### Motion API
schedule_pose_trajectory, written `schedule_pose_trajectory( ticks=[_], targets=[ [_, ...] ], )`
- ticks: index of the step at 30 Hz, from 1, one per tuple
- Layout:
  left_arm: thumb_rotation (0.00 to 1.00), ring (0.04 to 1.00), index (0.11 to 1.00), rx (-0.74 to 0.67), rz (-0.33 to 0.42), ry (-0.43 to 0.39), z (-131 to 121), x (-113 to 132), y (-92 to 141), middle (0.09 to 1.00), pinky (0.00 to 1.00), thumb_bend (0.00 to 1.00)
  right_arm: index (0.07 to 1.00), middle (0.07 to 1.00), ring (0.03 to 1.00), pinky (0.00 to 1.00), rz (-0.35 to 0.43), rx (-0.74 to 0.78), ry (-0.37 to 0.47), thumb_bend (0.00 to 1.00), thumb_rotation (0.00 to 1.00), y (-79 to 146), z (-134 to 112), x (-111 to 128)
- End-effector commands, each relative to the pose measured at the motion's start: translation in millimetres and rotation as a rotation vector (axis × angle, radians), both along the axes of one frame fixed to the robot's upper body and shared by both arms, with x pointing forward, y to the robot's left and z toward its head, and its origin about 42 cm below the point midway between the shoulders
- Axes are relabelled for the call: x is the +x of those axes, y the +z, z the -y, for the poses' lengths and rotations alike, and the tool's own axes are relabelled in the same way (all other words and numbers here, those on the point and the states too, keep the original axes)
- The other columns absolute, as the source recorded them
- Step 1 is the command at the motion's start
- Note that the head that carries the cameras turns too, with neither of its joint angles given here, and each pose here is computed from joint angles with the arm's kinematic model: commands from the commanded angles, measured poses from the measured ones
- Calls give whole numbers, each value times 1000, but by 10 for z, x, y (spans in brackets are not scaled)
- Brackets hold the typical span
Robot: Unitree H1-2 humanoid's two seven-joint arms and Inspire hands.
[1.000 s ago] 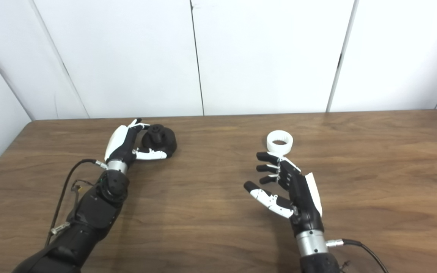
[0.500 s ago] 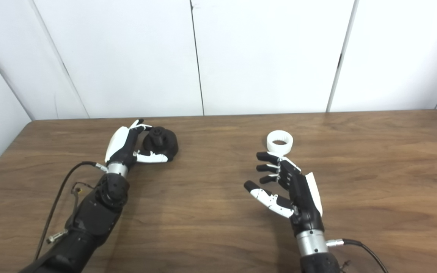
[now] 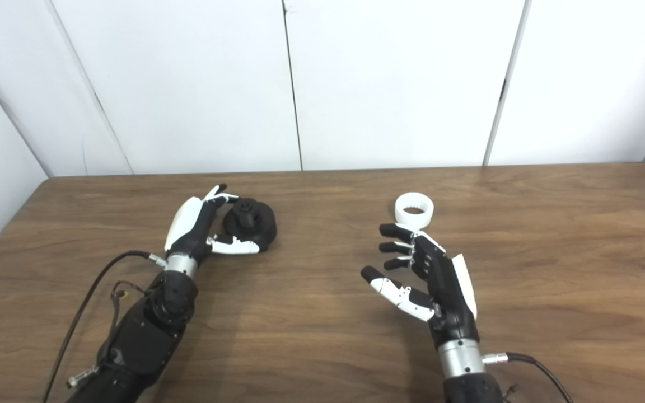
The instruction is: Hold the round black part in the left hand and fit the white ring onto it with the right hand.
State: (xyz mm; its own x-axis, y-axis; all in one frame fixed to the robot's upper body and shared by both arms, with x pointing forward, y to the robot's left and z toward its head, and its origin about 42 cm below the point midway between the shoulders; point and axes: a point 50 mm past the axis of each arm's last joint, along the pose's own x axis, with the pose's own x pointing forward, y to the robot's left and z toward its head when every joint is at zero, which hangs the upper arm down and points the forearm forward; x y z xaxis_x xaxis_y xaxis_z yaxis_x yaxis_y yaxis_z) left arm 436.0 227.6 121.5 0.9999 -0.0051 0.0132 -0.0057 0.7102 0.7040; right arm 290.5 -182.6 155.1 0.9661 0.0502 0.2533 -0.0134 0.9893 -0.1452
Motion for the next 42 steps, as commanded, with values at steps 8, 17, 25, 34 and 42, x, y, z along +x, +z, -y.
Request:
schedule_pose_trajectory(
  ticks=[8,17,25,34,42],
  targets=[
    [216,981,615,20,-111,-94,130,-291,-189,974,914,914,702,754,691,561,80,18,10,651,259,191,-29,54],
    [242,979,613,19,-119,-179,274,-526,-158,971,939,938,703,754,690,569,84,7,6,653,282,199,9,65],
    [243,995,600,0,-104,-254,428,-792,-94,978,967,946,701,752,682,570,92,7,8,663,282,216,30,80],
    [263,968,593,9,-70,-343,620,-1059,-41,965,936,996,700,747,665,561,98,-2,7,669,286,225,33,94],
    [242,968,594,-13,-68,-387,751,-1216,-21,967,931,1000,700,748,663,564,99,-1,10,662,264,238,20,88]
  ],
)
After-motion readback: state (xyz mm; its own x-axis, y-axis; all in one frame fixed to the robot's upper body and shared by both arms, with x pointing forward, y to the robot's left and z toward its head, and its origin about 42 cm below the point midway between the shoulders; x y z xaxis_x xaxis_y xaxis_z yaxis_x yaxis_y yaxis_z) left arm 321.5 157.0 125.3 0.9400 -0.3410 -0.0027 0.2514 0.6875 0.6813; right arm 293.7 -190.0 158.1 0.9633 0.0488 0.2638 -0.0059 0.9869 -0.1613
